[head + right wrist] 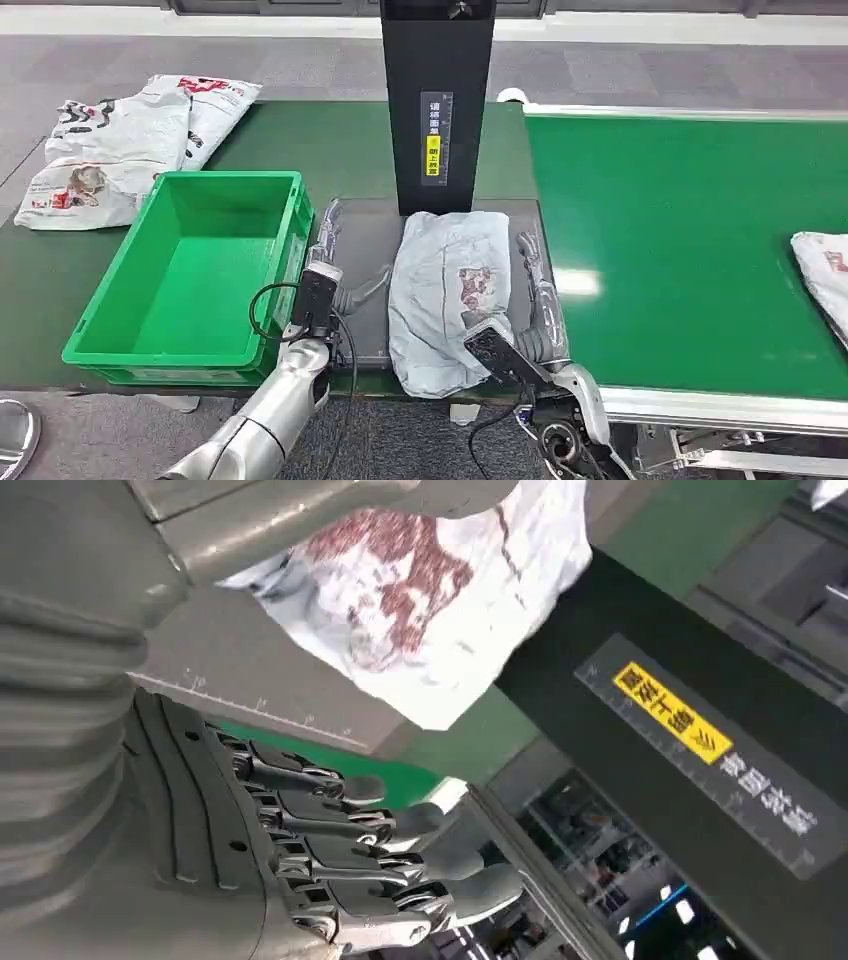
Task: Moved the parcel from conveyor to table for the left to box.
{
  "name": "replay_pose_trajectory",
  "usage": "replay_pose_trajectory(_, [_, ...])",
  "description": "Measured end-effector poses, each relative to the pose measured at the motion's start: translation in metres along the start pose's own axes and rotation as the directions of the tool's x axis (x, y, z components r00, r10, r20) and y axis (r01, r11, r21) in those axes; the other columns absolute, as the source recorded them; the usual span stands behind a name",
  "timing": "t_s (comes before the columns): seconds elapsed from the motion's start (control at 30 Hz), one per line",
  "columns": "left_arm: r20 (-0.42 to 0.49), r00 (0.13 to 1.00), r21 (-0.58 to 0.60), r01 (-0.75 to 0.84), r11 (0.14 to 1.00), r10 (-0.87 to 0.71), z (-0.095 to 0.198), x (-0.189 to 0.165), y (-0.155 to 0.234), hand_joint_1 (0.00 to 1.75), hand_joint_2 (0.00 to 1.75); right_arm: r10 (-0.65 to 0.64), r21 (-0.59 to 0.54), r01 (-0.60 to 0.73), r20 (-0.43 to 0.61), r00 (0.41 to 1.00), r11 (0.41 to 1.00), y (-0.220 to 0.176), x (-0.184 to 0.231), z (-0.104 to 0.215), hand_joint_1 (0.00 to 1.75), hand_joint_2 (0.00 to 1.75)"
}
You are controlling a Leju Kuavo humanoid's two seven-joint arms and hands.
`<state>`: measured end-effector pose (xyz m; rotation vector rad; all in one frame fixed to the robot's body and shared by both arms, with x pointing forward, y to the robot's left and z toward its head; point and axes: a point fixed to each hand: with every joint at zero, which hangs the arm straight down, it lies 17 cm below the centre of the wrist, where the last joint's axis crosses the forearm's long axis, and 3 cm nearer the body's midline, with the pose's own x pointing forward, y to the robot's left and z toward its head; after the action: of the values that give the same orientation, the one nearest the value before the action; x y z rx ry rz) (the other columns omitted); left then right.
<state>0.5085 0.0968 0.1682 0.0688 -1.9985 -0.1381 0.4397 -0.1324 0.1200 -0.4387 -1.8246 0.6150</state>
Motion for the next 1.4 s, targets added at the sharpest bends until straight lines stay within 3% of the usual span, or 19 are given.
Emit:
replay_pose_trajectory(0.17, [0.001, 1.0, -0.017, -0.015, 1.0, 0.015, 0.0, 0.001, -0.003, 0.0, 1.75, -0.045, -0.022, 0.045, 0.018, 0.999, 0.999, -0.006, 0.005, -0.001, 0.0, 1.75])
replay_pose_trajectory(0.33, [0.019, 0.999, -0.076, -0.042, 0.996, 0.044, -0.002, 0.014, -0.019, 0.0, 1.75, -0.33, -0.059, 0.33, 0.011, 0.944, 0.942, -0.026, 0.009, -0.017, 0.0, 1.75])
replay_pose_trajectory(0.53, [0.044, 0.999, -0.209, 0.023, 0.978, -0.015, 0.003, 0.028, -0.055, 0.0, 1.75, -0.523, -0.084, 0.521, -0.002, 0.852, 0.849, -0.05, -0.001, -0.031, 0.0, 1.75])
replay_pose_trajectory(1.4, [0.076, 0.997, -0.266, 0.038, 0.963, -0.018, 0.012, 0.04, -0.076, 0.0, 1.75, -0.55, -0.136, 0.543, -0.012, 0.835, 0.828, -0.064, -0.018, -0.034, 0.0, 1.75])
